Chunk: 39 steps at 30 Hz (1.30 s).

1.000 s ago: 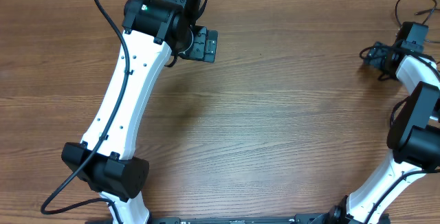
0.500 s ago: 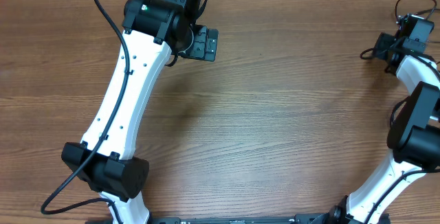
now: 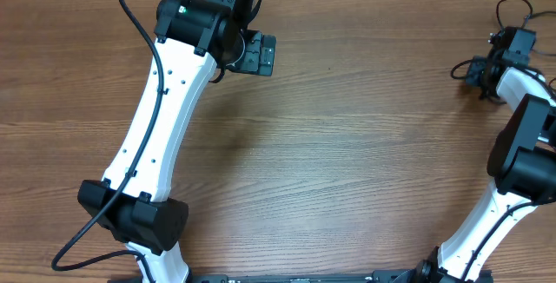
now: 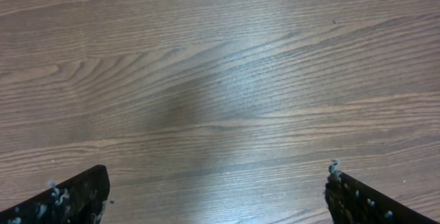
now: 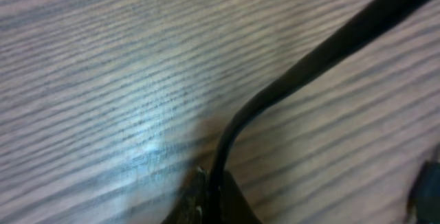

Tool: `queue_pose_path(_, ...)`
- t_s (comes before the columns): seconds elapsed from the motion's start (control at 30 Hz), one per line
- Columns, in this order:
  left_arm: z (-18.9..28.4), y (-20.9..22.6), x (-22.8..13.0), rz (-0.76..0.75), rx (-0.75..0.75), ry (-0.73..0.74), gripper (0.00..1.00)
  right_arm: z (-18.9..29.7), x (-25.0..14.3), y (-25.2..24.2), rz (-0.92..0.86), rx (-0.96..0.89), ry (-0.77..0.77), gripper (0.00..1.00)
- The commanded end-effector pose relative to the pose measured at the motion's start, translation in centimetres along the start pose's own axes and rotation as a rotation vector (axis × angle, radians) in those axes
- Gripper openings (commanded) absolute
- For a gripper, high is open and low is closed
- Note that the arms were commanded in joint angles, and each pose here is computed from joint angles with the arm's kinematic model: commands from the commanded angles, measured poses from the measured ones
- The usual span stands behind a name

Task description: Untangle cables

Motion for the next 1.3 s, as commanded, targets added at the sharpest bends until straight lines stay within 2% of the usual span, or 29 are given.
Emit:
queue_pose_path(0.0,0.4,-0.1,0.5,0.031,-0.013,-0.026,1.00,6.7,7.3,-1.0,-0.118,0.006,-0.191,0.04)
queue_pose_path(0.17,0.4,-0.1,0.7,0.033,-0.016,-0.037,1.00,11.9,12.4,-0.3,-0.216,0.177,-0.283,0.04)
queue_pose_path(0.27,0.4,-0.1,0.7,0.033,-0.016,-0.036,1.00,13.3,13.2,0.9,-0.364,0.342,-0.261,0.04)
queue_pose_path(0.37,0.4,-0.1,0.7,0.034,-0.016,-0.037,1.00,14.1,13.0,2.9,-0.567,0.561,-0.162,0.04)
queue_pose_path(0.43,0.4,-0.1,0.8,0.037,-0.017,-0.039,1.00,14.3,13.2,3.5,-0.720,0.631,-0.115,0.04)
queue_pose_path(0.53,0.4,-0.1,0.7,0.041,-0.017,-0.034,1.00,14.9,14.7,3.5,-0.761,0.678,-0.174,0.03)
queue_pose_path(0.8,0.4,0.0,0.1,0.039,-0.008,-0.004,1.00,13.7,18.2,-0.4,-0.683,0.538,-0.481,0.04)
queue_pose_path(1.27,0.4,0.0,0.1,0.044,-0.008,-0.004,1.00,4.7,17.3,-9.1,-0.662,0.352,-0.640,0.04)
Point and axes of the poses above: each gripper's point midway between its finger pads, its own z axis back along the fingers, its own y axis along the line the jaws close on, x = y × z, the point moved 5 cm from there along z, back along the fingers, and after that the axes turned 1 degree about -z, right-handed, at the moved point
